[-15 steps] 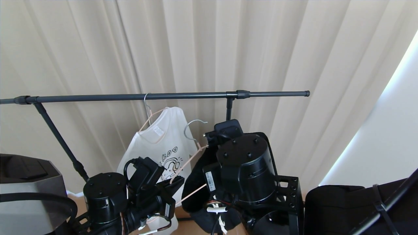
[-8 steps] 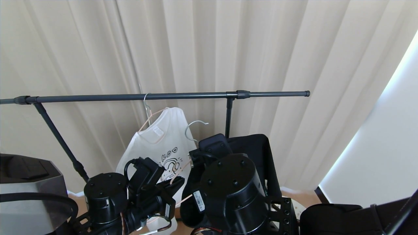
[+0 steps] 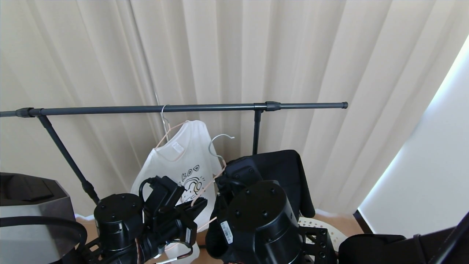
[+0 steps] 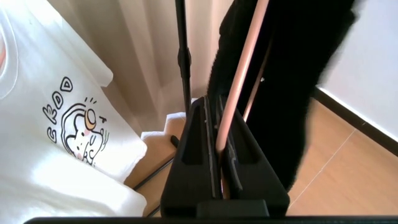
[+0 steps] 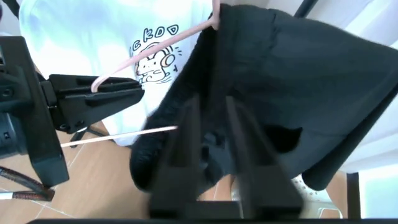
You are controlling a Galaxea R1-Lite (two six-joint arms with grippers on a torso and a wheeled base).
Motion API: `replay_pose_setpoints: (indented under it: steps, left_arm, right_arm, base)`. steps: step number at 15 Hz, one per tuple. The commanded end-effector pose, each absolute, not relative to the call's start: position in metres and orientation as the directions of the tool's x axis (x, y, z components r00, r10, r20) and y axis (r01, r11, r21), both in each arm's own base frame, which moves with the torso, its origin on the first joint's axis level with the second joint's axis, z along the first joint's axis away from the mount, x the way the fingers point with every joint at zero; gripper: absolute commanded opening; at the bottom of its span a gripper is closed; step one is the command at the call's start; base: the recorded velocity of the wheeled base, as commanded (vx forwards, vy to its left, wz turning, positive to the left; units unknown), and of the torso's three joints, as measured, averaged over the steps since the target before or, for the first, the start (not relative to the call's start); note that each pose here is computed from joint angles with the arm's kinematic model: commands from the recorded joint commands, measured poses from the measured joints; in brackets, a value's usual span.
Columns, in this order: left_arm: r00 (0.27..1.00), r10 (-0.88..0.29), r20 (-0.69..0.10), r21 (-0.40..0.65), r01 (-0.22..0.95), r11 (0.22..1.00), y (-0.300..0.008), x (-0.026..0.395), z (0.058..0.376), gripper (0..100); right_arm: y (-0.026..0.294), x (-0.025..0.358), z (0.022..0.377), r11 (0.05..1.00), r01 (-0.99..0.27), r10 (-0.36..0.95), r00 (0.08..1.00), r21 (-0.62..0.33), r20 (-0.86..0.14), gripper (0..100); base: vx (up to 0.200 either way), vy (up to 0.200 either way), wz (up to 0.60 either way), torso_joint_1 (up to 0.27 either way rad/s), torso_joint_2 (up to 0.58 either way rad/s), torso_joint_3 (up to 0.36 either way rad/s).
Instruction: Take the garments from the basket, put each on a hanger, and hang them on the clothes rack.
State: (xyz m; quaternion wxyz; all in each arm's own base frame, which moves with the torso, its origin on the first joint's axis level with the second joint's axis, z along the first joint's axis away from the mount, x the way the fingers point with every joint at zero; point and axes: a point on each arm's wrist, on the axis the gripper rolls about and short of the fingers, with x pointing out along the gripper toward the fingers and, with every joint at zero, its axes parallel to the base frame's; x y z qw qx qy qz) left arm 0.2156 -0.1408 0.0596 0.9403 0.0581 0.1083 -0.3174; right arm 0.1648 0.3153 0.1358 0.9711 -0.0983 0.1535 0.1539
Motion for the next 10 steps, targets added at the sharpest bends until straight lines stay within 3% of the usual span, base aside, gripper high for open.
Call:
replay_pose_setpoints:
  steps: [1,4,6,8,10]
  left_arm:
    - [0.774,-0.586,-0.239,0.040,0.611,0.791,-0.141,0.215,0.060,0]
    - [0.770,-0.587,-0.251,0.038,0.614,0.789,-0.139,0.213,0.058,0]
    - [0.727,-0.632,-0.270,0.018,0.660,0.751,-0.136,0.209,0.056,0]
    - [0.723,-0.634,-0.273,0.017,0.663,0.748,-0.132,0.210,0.055,0]
    - [0.725,-0.634,-0.270,0.017,0.662,0.749,-0.130,0.211,0.056,0]
  right_arm:
    - [0.303,0.164,0.147,0.938,-0.322,0.267,0.909,-0.132,-0.319,100]
    - [0.275,0.172,0.168,0.939,-0.314,0.262,0.918,-0.140,-0.298,100]
    - [0.237,0.174,0.189,0.890,-0.426,0.368,0.881,-0.162,-0.295,100]
    - [0.192,0.186,0.207,0.811,-0.536,0.466,0.834,-0.233,-0.295,100]
    - [0.167,0.192,0.216,0.753,-0.608,0.519,0.783,-0.250,-0.342,100]
  base:
    - [0.000,0.000,0.00,0.000,0.00,0.000]
    - [0.000,0.000,0.00,0.000,0.00,0.000]
    - [0.000,0.000,0.00,0.000,0.00,0.000]
    - [0.000,0.000,0.00,0.000,0.00,0.000]
    - [0.000,0.000,0.00,0.000,0.00,0.000]
